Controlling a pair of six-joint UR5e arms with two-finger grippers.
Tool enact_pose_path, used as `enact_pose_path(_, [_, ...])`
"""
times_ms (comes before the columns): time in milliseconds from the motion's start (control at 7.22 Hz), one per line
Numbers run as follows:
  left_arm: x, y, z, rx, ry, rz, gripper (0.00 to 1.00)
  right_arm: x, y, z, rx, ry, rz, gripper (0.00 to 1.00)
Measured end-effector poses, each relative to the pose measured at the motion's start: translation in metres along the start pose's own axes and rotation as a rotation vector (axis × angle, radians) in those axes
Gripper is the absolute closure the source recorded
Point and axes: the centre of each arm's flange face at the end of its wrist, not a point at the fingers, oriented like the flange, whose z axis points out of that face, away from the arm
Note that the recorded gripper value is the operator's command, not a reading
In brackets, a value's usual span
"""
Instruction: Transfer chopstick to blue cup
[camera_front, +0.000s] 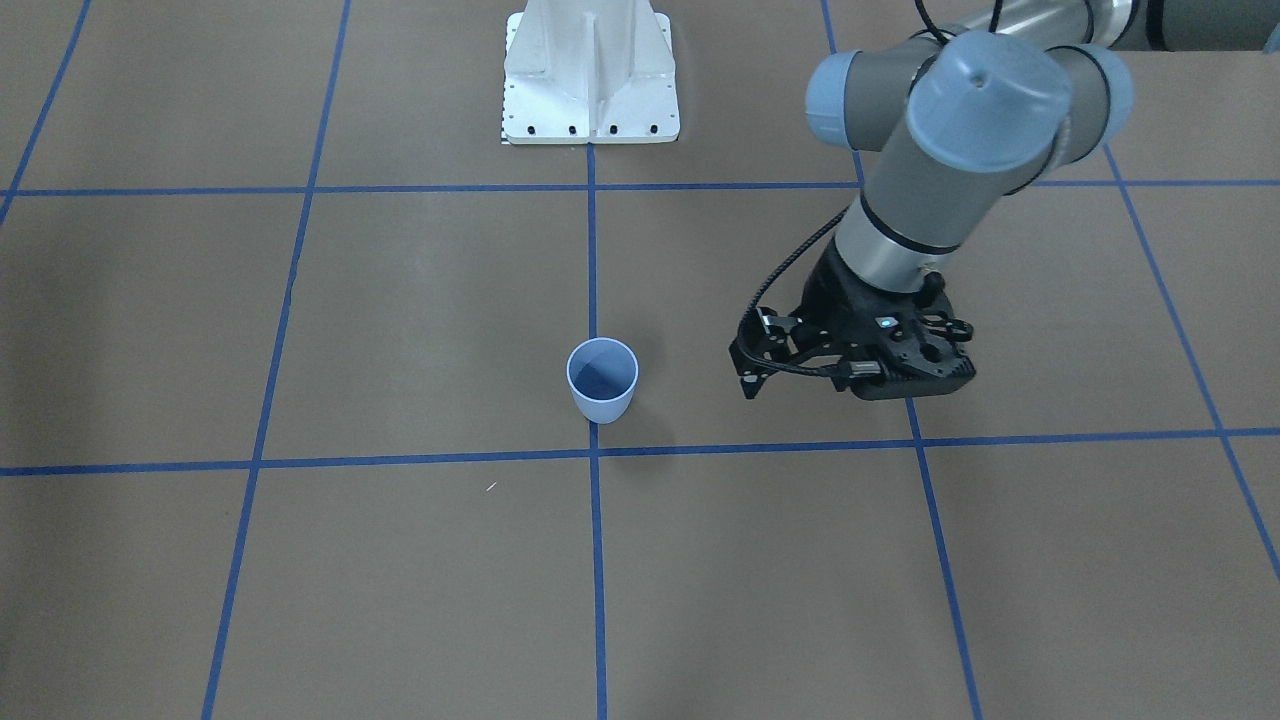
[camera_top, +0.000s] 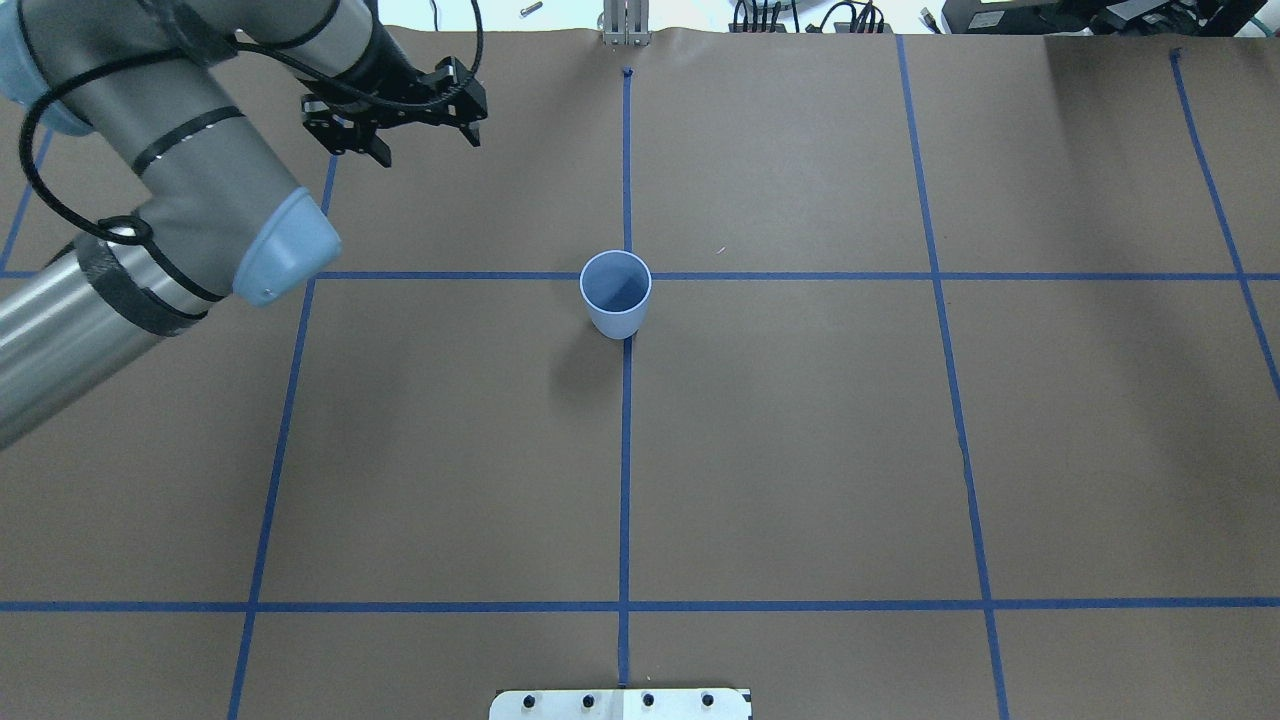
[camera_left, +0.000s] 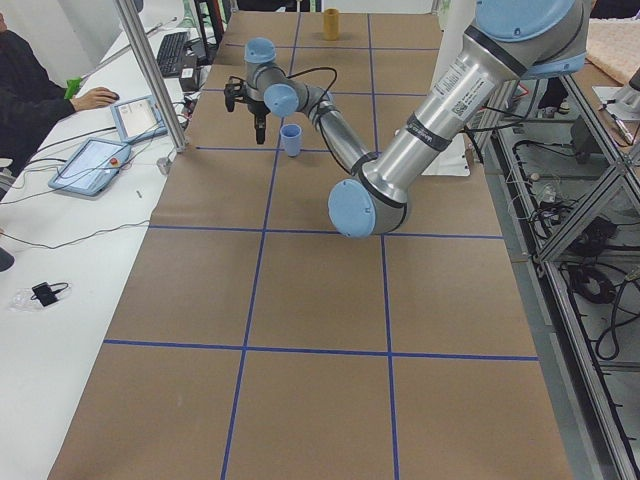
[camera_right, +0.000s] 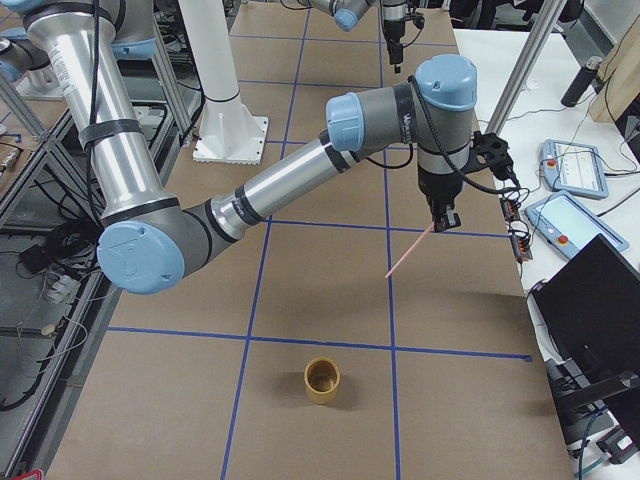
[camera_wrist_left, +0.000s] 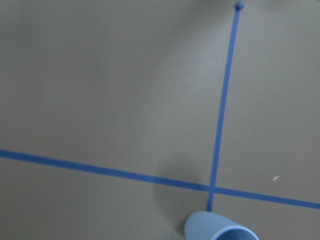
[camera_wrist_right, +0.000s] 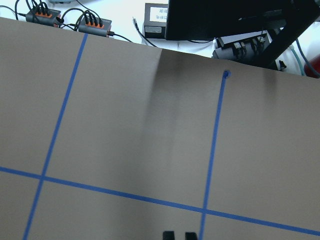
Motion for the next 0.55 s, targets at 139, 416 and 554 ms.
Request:
enact_pose_path(139, [-0.041,-0.021,-0.011,-0.004,-0.012,0.041,0.02,-0.046,-0.02,0.005,-0.002,-0.029,0.054,1.0])
enact_pose_path(416, [-0.12,-0.047,-0.029,-0.016,-0.032,0.096,0.02,-0.16,-0.05,0.008,-0.006,-0.095,0.156,1.0])
enact_pose_path(554, [-0.152,-0.053,-0.032,-0.019,-0.046,0.12,0.02,-0.229,-0.06,0.008,-0.013,-0.131,0.208,1.0])
